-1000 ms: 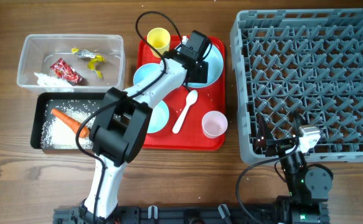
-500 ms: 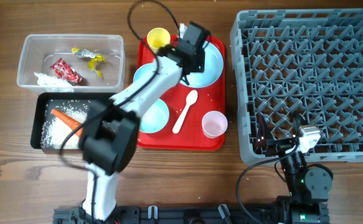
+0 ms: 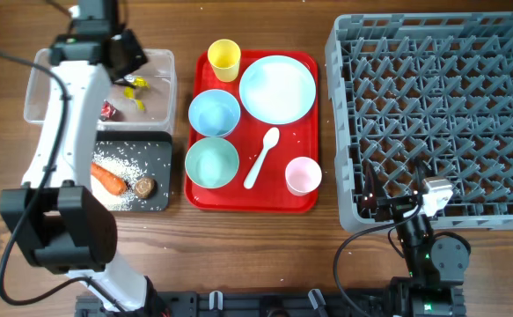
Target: Sort waste into correct bins and load items into the dishwasher rack
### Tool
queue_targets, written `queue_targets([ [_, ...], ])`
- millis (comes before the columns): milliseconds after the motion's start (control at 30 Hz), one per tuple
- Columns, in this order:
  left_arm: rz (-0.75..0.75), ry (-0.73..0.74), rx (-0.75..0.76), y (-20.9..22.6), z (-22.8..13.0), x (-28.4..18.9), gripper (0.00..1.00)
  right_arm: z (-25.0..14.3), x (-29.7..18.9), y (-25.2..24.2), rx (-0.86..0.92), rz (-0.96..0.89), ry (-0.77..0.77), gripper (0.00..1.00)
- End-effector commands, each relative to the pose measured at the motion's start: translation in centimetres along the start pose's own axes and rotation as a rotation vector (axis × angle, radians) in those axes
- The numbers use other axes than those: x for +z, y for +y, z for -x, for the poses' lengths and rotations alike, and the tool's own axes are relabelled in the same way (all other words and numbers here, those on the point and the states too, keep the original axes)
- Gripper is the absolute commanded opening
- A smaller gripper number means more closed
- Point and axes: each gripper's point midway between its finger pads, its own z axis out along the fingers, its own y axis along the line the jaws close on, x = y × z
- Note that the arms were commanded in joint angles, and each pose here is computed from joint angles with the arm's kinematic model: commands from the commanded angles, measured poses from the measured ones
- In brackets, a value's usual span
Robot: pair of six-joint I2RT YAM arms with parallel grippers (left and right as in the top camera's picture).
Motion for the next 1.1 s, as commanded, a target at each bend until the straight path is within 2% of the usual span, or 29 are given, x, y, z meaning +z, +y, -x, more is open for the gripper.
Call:
queue_targets([
  [0,0.004,0.071,-0.070,2.7,-1.1,1.8,0.18,0.0,0.0,0.3,-0.014,0.014,-0.002,1.00],
  [100,0.035,0.113,-0.084,4.0,-2.2,3.3,0.18,0.0,0.0,0.3,-0.014,0.014,-0.002,1.00],
  [200,0.046,0.137,-0.081,4.1,-2.9,4.4,0.25,0.0,0.0,0.3,-0.014,0.014,-0.002,1.00],
  [233,0.046,0.138,-0.081,4.1,-2.9,4.6,0.34,0.0,0.0,0.3,-0.014,0.014,-0.002,1.00],
  [267,0.045,0.135,-0.077,4.1,-2.8,4.7,0.62,0.0,0.0,0.3,-0.013,0.014,-0.002,1.00],
  [300,0.042,0.130,-0.078,4.0,-2.7,4.7,0.77,0.0,0.0,0.3,-0.014,0.014,-0.002,1.00],
  [433,0.011,0.117,0.003,3.6,-2.2,4.3,0.99,0.0,0.0,0.3,-0.014,0.014,-0.002,1.00],
  [567,-0.012,0.100,0.022,3.1,-1.9,2.8,1.00,0.0,0.0,0.3,-0.014,0.014,-0.002,1.00],
  [667,-0.106,0.073,0.058,1.3,-1.3,0.6,0.99,0.0,0.0,0.3,-0.014,0.014,-0.002,1.00],
  [733,-0.178,0.065,0.095,-0.7,-1.7,-1.4,0.92,0.0,0.0,0.3,-0.013,0.014,-0.002,1.00],
  [800,-0.250,0.101,0.139,-3.3,-3.4,-3.2,0.83,0.0,0.0,0.3,-0.013,0.014,-0.002,1.00],
  [867,-0.307,0.158,0.217,-6.7,-6.4,-4.5,0.79,0.0,0.0,0.3,-0.013,0.014,-0.002,1.00],
  [933,-0.310,0.176,0.314,-9.8,-9.2,-5.2,0.79,0.0,0.0,0.3,-0.013,0.014,-0.002,1.00],
  [1000,-0.300,0.180,0.328,-11.4,-10.8,-5.8,0.77,0.0,0.0,0.3,-0.013,0.014,-0.002,0.99],
  [1067,-0.340,0.206,0.387,-14.1,-13.6,-7.0,0.72,0.0,0.0,0.3,-0.014,0.014,-0.002,1.00],
])
